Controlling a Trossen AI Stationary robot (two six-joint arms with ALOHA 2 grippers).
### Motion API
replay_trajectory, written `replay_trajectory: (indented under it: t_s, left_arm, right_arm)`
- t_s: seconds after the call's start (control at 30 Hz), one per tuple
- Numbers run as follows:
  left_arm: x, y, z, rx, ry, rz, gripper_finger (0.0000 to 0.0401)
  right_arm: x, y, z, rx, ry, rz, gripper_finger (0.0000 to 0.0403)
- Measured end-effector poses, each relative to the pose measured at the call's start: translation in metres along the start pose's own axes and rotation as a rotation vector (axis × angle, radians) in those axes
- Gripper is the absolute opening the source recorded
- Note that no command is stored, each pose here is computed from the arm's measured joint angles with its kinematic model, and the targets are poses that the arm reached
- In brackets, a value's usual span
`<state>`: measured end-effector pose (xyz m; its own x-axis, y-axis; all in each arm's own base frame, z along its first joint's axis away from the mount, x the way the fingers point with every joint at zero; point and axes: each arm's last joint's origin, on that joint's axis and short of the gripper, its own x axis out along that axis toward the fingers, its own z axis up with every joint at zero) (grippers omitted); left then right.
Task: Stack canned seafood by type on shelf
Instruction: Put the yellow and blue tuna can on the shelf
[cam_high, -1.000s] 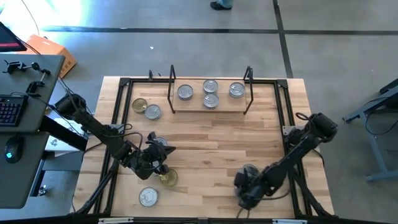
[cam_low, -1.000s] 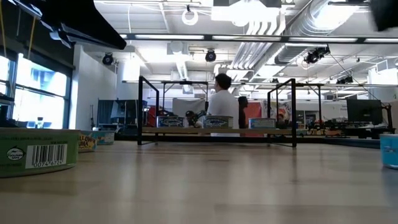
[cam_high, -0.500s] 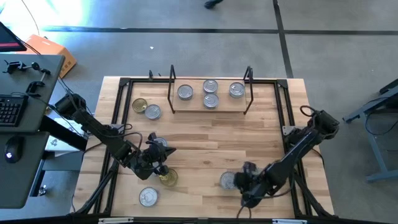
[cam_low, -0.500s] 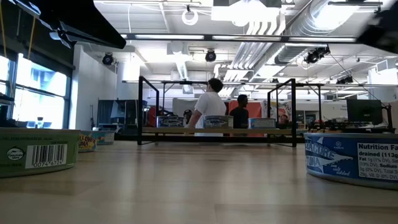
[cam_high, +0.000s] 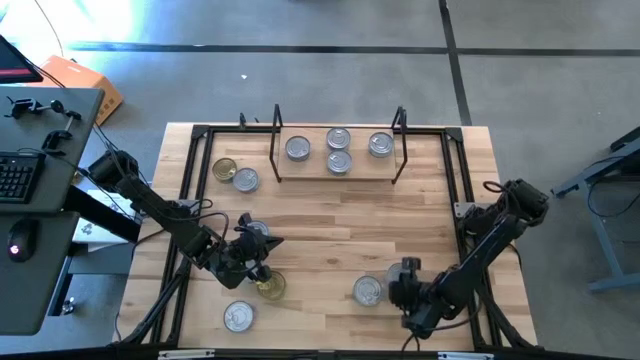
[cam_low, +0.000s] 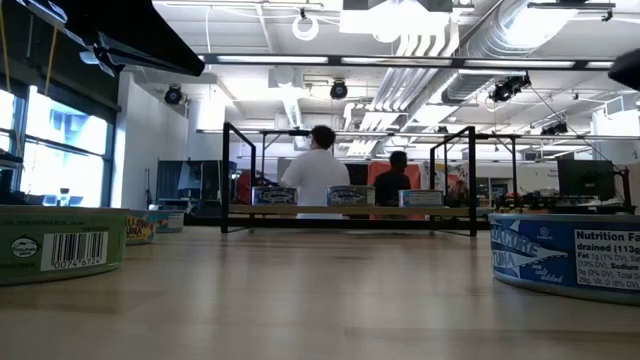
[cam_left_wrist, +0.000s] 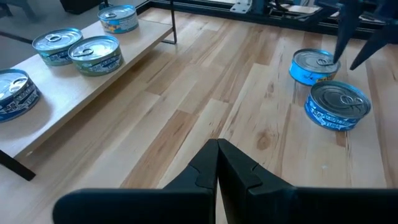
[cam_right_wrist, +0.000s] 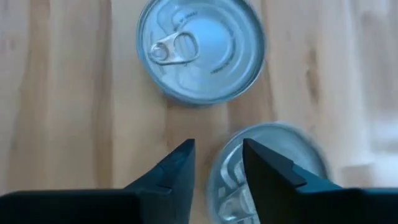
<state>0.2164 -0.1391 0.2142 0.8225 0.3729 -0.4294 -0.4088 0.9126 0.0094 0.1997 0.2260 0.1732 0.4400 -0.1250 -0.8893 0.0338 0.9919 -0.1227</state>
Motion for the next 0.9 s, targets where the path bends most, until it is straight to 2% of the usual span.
replay_trajectory:
  t_s: [0.1, 0.23, 0.37, 0.5, 0.63, 0.73, 0.9]
  left_arm:
    - [0.001, 0.001, 0.0, 0.026, 0.0, 0.004, 0.0]
    - [0.004, 0.001, 0.0, 0.032, 0.004, 0.019, 0.0]
    - [0.012, -0.002, -0.007, 0.052, 0.024, 0.034, 0.0]
    - [0.022, -0.01, -0.017, 0.077, 0.043, 0.028, 0.0]
    - [0.034, -0.024, -0.026, 0.163, 0.046, -0.049, 0.0]
    - [0.044, -0.037, -0.03, 0.242, 0.009, -0.116, 0.0]
    - [0.061, -0.048, -0.031, 0.317, -0.09, -0.136, 0.0]
  right_arm:
    - [0.003, 0.005, -0.005, -0.117, -0.033, -0.045, 0.0135]
    - [0.016, 0.012, -0.015, -0.25, 0.005, -0.084, 0.013]
    - [0.034, 0.017, -0.022, -0.305, 0.02, -0.166, 0.0106]
    - [0.048, 0.018, -0.027, -0.281, 0.008, -0.247, 0.006]
    - [0.049, 0.017, -0.027, -0.216, -0.041, -0.29, 0.0011]
    - [0.046, 0.012, -0.024, -0.177, -0.071, -0.321, 0.0008]
    - [0.048, -0.004, -0.011, -0.108, -0.071, -0.366, 0.0002]
